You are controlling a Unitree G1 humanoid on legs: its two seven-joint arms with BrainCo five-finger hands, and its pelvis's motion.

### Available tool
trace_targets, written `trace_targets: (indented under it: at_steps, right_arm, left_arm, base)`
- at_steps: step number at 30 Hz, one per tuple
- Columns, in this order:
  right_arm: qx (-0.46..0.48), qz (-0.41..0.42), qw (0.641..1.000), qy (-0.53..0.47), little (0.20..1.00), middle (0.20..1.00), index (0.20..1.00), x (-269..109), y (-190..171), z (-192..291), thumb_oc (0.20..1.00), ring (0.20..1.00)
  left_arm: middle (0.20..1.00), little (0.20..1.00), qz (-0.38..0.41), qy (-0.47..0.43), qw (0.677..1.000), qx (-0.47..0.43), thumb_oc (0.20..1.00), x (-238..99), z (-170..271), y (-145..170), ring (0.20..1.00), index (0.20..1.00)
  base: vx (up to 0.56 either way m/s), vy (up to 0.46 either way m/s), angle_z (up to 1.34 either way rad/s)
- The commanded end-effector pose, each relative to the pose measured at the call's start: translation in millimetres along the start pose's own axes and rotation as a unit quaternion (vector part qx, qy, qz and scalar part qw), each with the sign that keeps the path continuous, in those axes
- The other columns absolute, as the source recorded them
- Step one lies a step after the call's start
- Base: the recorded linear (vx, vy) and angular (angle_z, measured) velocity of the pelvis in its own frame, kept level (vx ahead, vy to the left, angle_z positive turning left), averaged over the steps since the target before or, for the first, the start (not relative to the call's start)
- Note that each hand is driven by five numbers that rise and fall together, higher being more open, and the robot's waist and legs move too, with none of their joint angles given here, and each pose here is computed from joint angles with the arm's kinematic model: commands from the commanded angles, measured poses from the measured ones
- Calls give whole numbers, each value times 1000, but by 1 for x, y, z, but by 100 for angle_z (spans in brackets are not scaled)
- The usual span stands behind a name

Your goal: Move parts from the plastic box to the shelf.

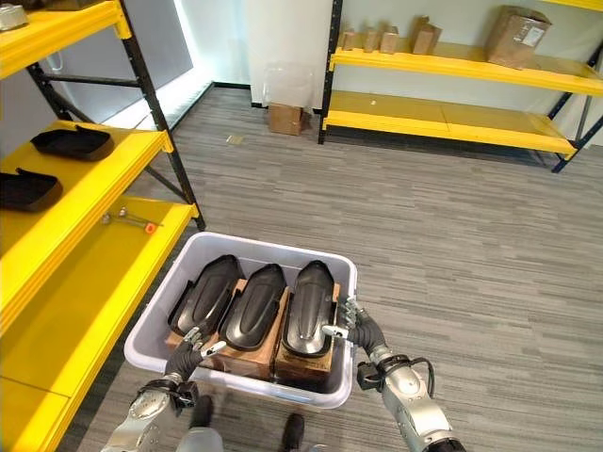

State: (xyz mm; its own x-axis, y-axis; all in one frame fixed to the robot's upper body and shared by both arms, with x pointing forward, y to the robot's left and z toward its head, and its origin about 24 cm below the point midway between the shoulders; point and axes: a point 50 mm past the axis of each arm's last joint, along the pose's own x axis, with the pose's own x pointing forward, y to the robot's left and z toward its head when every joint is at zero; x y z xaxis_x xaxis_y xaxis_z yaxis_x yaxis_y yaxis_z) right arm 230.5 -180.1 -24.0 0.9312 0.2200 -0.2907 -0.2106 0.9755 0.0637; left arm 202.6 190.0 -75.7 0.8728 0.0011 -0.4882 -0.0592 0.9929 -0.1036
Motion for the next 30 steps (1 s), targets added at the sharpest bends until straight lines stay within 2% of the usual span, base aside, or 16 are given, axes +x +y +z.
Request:
trace_targets:
  at_steps: [1, 8, 19, 24, 27, 30]
  right_arm:
    - [15, 7, 998, -53, 1000, 1000, 1000, -5, 5, 14, 1000, 1000]
    - [27, 20, 998, -60, 1000, 1000, 1000, -3, 13, 16, 1000, 1000]
    - [25, -1, 997, -69, 1000, 1000, 1000, -5, 7, 20, 1000, 1000]
    - [16, -12, 996, -87, 1000, 1000, 1000, -5, 1, 28, 1000, 1000]
    - [-3, -32, 993, -115, 1000, 1000, 1000, 0, -8, 44, 1000, 1000]
    - [-14, -51, 990, -130, 1000, 1000, 1000, 6, -12, 53, 1000, 1000]
  left_arm:
    - [1000, 1000, -15, -48, 999, 15, 1000, -2, 16, 1, 1000, 1000]
    - [1000, 1000, -5, -61, 998, 31, 1000, -4, 24, 12, 1000, 1000]
    - [1000, 1000, 9, -79, 997, 22, 1000, -5, 32, 18, 1000, 1000]
    - [1000, 1000, 4, -137, 990, 39, 1000, -8, 60, 19, 1000, 1000]
    - [1000, 1000, -9, -209, 977, 33, 1000, -11, 93, 12, 1000, 1000]
    - [1000, 1000, -17, -242, 969, 47, 1000, -9, 110, 5, 1000, 1000]
  base:
    - [166, 307, -53]
    - [67, 225, -22]
    - [47, 66, -9]
    - [56, -12, -1]
    - [3, -27, 0]
    - [-113, -15, 0]
